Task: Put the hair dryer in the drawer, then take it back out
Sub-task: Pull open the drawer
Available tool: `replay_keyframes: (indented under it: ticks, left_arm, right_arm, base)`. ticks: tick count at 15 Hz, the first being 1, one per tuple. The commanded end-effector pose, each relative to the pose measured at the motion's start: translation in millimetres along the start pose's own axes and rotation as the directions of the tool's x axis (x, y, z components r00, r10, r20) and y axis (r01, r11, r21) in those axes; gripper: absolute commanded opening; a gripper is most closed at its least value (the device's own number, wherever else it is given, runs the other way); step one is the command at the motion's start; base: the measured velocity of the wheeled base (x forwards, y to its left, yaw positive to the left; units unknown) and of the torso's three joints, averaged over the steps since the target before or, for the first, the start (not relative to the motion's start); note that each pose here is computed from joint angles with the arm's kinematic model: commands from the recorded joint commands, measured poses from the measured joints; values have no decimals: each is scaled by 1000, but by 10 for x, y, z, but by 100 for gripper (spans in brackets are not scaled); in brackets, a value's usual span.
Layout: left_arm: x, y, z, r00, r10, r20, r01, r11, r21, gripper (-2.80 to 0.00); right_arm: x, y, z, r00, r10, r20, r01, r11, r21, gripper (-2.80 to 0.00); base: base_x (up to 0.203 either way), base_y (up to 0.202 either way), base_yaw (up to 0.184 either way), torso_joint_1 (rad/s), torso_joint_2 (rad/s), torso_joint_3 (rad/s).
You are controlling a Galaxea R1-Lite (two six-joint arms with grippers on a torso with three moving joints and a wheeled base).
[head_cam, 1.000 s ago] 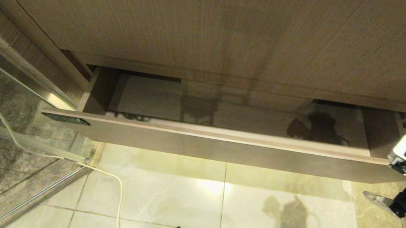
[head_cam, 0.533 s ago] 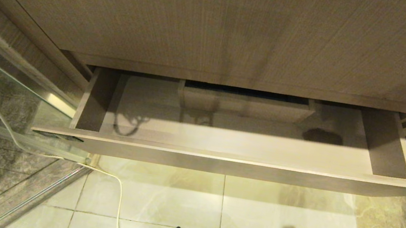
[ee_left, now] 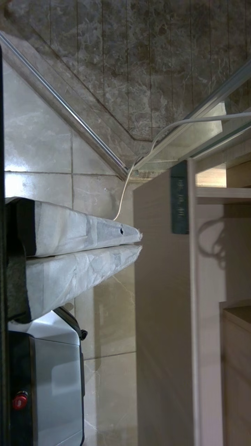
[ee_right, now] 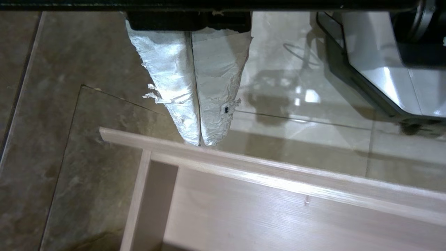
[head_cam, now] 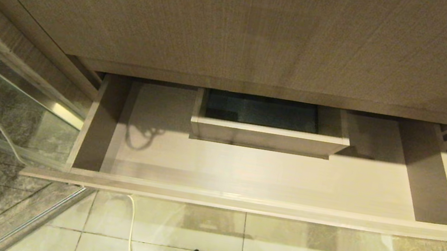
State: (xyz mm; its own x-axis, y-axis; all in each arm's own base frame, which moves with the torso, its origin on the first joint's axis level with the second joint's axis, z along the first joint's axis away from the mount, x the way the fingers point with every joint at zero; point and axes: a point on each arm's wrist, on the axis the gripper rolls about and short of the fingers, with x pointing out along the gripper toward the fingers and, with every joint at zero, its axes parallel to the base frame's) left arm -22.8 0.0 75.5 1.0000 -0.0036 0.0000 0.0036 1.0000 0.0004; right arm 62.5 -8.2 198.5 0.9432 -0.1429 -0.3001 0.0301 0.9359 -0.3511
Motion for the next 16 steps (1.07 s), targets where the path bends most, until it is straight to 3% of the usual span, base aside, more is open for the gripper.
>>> replay_keyframes:
  ticks: [1,5,7,10,12,14,16]
  left_arm:
    - [1,0,-4,1000,1,-2,-1,1000,-2,-280]
    - [1,0,-4,1000,1,-2,-1,1000,0,-280]
    - [1,0,-4,1000,-1,-2,1,1000,0,-280]
    - [1,0,-4,1000,1,-2,-1,1000,-2,-280]
    - [1,0,-4,1000,1,-2,-1,1000,0,-280]
    - [1,0,-4,1000,1,-2,-1,1000,0,-280]
    - [1,0,-4,1000,1,-2,-1,1000,0,-280]
  right_arm:
    - [-211,90,-227,997,-4,73,3,1000,12,-280]
    - [-268,157,-386,995,28,96,-34,998,52,-280]
    - [-382,218,-567,984,67,166,-83,992,90,-280]
    - [-610,320,-1026,918,64,391,-130,981,145,-280]
    - [-508,420,-1306,895,117,431,-207,964,168,-280]
    - [-456,459,-1371,882,167,441,-265,949,170,-280]
    - [-446,457,-1358,864,146,481,-277,937,212,-280]
  base:
    - [0,0,0,0,0,0]
    - [0,0,0,0,0,0]
    - [0,0,0,0,0,0]
    - [0,0,0,0,0,0]
    - [0,0,0,0,0,0]
    - [0,0,0,0,0,0]
    - [0,0,0,0,0,0]
